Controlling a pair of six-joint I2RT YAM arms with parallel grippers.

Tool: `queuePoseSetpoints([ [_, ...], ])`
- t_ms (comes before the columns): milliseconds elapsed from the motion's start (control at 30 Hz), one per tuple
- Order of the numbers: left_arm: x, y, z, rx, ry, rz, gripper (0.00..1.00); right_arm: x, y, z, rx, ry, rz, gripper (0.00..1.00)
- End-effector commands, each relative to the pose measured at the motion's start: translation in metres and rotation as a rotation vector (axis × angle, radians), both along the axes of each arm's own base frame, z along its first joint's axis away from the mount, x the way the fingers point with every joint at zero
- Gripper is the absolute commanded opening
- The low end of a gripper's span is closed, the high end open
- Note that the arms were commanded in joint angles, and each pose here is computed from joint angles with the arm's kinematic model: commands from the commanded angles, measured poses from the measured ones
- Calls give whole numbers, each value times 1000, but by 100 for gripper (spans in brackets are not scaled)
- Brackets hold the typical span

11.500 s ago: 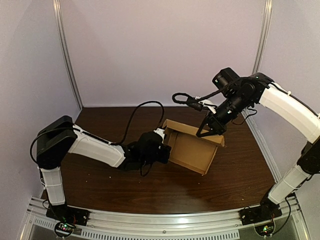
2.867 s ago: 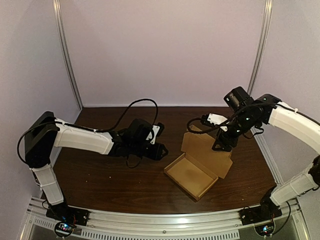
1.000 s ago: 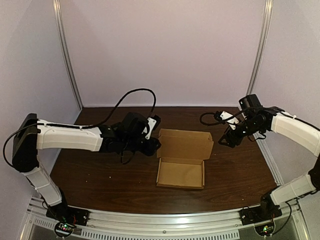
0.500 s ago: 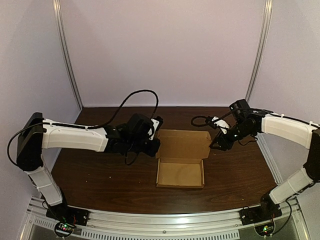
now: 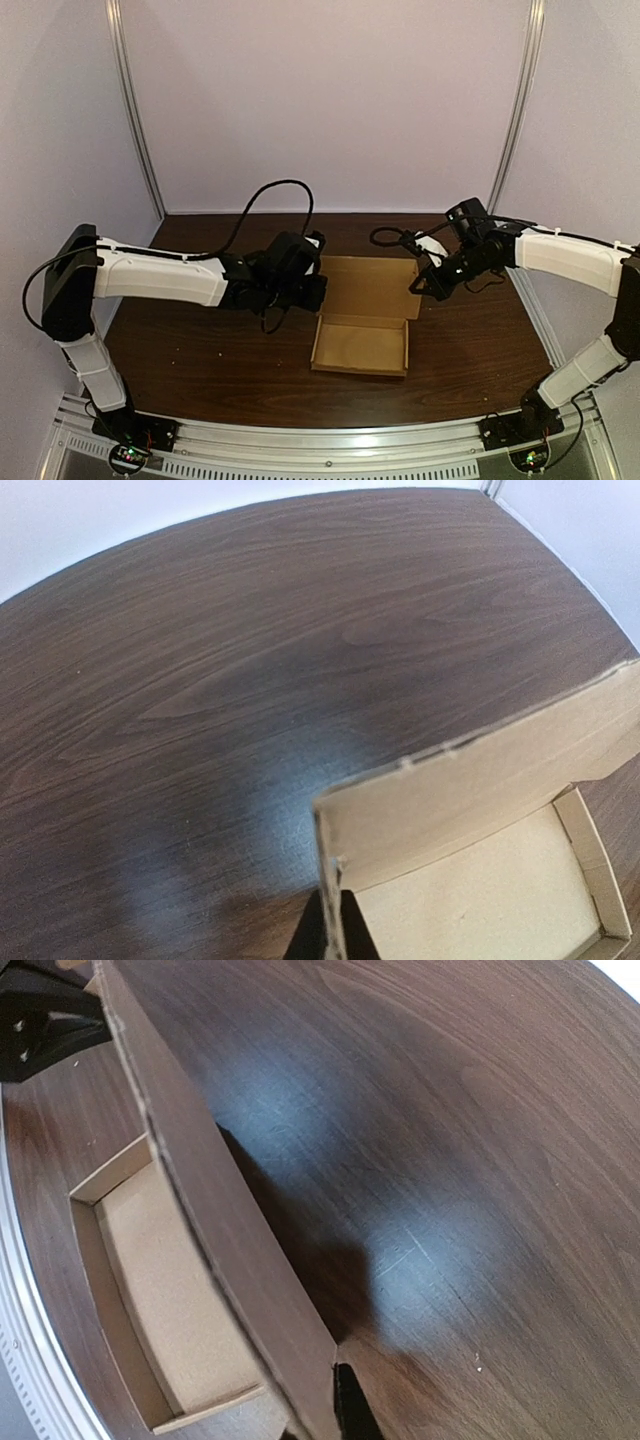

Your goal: Fold the paper box

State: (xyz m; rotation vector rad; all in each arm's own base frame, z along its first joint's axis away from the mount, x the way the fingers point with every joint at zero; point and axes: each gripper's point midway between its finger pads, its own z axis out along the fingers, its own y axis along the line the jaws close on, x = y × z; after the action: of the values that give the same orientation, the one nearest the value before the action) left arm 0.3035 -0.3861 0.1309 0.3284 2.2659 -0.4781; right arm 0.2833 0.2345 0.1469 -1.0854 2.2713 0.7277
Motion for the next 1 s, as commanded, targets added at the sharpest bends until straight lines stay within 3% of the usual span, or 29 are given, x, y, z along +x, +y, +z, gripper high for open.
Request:
queuePoseSetpoints([
  [0, 10, -2, 8, -50, -33, 135, 2, 24, 1, 3, -17, -10, -152, 0],
  [167, 11, -1, 13, -60, -63, 200, 2, 27, -1, 5, 12, 24, -244, 7],
  [300, 11, 5, 17, -40, -93, 227, 1, 10, -4, 14, 2, 38, -163, 18],
  [367, 12, 8, 23, -24, -123, 218, 1, 2, -11, 24, 21, 37, -133, 30],
  [533, 19, 2, 38, 86, -231, 80, 0, -37, -26, 46, 1, 28, 76, 48],
  [667, 29, -5, 42, 110, -232, -59, 0, -58, -48, 49, -86, -36, 245, 51],
  [800, 29, -18, 39, 116, -205, -226, 0, -31, -66, 58, -87, -155, 232, 51],
  [967, 22, -42, 42, 82, -190, -441, 0, 14, -71, 45, -95, -189, 214, 49],
])
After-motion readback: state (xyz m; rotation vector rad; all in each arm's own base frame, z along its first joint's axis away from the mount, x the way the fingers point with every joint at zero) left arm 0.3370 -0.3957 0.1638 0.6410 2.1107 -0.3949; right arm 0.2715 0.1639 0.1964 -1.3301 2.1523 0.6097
